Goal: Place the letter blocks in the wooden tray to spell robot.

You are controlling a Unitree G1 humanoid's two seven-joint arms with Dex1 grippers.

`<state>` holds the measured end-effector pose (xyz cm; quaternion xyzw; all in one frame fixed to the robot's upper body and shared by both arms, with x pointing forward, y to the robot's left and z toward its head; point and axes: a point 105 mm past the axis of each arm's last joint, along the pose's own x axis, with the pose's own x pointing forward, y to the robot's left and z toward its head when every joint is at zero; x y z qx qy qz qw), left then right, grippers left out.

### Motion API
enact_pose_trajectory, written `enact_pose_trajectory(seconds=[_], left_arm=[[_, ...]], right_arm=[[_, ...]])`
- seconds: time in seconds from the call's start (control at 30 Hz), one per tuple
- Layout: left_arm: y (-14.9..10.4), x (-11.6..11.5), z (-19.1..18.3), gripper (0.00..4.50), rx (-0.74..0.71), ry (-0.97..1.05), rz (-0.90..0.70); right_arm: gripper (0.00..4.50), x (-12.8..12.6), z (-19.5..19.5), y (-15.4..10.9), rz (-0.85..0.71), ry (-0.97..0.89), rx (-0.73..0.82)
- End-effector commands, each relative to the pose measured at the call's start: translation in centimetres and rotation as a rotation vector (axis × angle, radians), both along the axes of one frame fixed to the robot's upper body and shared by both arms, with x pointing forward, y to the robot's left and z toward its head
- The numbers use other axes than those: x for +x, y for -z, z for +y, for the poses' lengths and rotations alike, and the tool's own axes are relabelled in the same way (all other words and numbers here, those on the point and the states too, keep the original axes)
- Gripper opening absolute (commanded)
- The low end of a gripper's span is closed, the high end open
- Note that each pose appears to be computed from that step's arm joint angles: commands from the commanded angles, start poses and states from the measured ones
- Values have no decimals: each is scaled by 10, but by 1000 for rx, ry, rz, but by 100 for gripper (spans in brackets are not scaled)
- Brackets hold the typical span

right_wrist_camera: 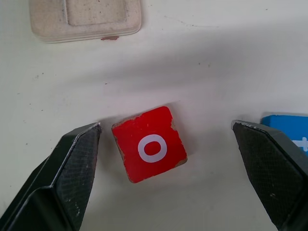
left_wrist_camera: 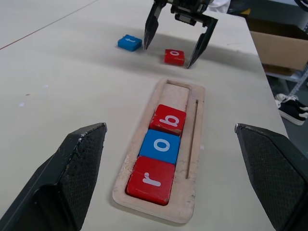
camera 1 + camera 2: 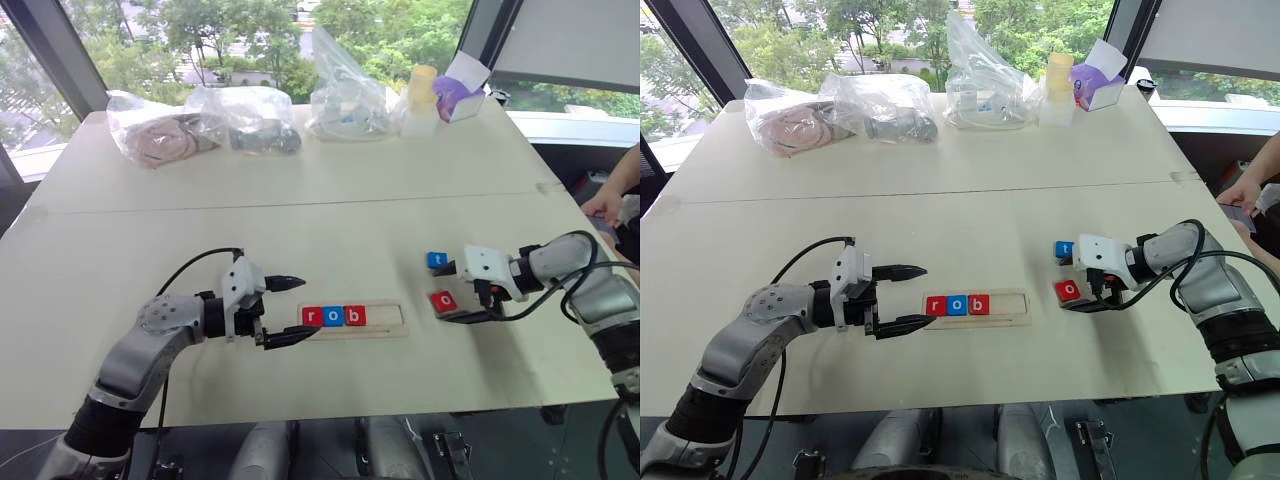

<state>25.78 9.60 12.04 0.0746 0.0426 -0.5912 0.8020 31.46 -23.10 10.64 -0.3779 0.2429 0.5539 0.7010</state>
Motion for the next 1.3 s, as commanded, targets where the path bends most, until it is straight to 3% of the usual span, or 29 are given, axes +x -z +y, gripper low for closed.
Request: enact_pose_trajectory(seconds=[0.03, 0.13, 0.3, 0.5, 0.7, 0.87, 1.3], left_arm=[[-11, -2, 0, 450, -10, 2, -37], [-10, -1, 1, 450, -8, -2, -37], [-11, -1, 0, 450, -8, -5, -39], [-10, 0, 1, 450, -7, -12, -41], [-10, -1, 1, 450, -8, -17, -40], [-10, -3, 1, 450, -11, -13, -42], [-15, -6, -2, 450, -23, 7, -38]], right_arm=[[447, -1, -9, 6, 26, 2, -46], [362, -2, -9, 8, 40, -9, -47], [119, -3, -10, 9, 50, -20, -55], [114, -2, 14, -14, 16, -35, 48], [114, -19, 55, -30, 52, -78, 114], [114, -30, 85, -26, 60, -113, 146], [114, -35, 107, -9, 66, -98, 173]])
